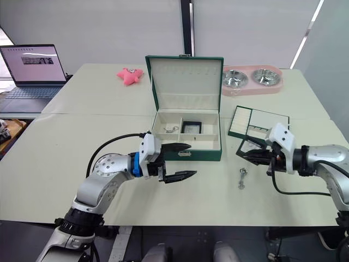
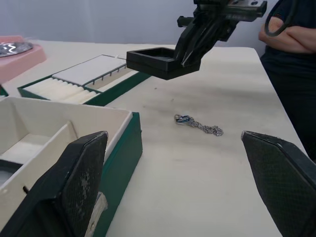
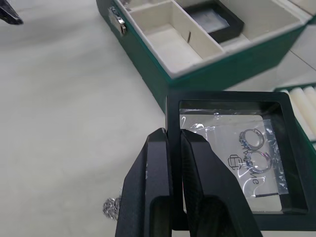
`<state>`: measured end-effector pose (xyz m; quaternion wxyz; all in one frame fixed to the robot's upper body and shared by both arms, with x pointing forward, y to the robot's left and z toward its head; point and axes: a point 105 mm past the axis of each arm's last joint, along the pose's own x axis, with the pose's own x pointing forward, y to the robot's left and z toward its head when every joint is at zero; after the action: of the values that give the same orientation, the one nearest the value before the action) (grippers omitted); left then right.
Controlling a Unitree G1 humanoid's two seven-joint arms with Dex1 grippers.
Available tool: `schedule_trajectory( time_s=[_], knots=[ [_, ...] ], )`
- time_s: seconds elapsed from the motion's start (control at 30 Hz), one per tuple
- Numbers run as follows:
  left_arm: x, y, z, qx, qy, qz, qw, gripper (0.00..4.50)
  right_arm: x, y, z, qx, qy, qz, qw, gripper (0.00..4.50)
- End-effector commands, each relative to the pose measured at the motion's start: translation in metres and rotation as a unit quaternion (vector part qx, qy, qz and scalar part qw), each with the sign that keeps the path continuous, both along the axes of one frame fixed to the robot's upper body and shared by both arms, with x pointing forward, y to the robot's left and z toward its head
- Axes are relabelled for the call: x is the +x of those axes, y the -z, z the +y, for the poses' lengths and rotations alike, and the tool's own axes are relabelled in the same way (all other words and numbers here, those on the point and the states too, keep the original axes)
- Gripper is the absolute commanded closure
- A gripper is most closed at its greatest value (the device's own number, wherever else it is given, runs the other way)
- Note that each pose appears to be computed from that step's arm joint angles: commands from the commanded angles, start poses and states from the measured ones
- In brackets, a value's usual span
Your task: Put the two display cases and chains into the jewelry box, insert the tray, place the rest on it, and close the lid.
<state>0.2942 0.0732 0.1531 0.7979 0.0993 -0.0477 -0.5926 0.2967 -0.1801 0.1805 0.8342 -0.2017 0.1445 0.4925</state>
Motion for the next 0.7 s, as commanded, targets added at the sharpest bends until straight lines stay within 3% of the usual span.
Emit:
schedule_trajectory(
  time_s=[0.03,0.37,0.7],
  knots=[
    [-0.001,-0.013,0.014,-0.021,-0.055,-0.024,0.998,0.00,0.010,-0.018,0.026,0.002,-0.047,-0.028,0.998,4.47],
    [0.000,-0.012,0.056,-0.053,-0.205,-0.016,0.977,0.00,0.051,-0.029,0.092,-0.027,-0.147,-0.052,0.987,4.47],
    [-0.006,-0.012,0.069,-0.063,-0.255,-0.016,0.965,0.00,0.066,-0.018,0.112,-0.060,-0.185,-0.040,0.980,4.47]
  ],
)
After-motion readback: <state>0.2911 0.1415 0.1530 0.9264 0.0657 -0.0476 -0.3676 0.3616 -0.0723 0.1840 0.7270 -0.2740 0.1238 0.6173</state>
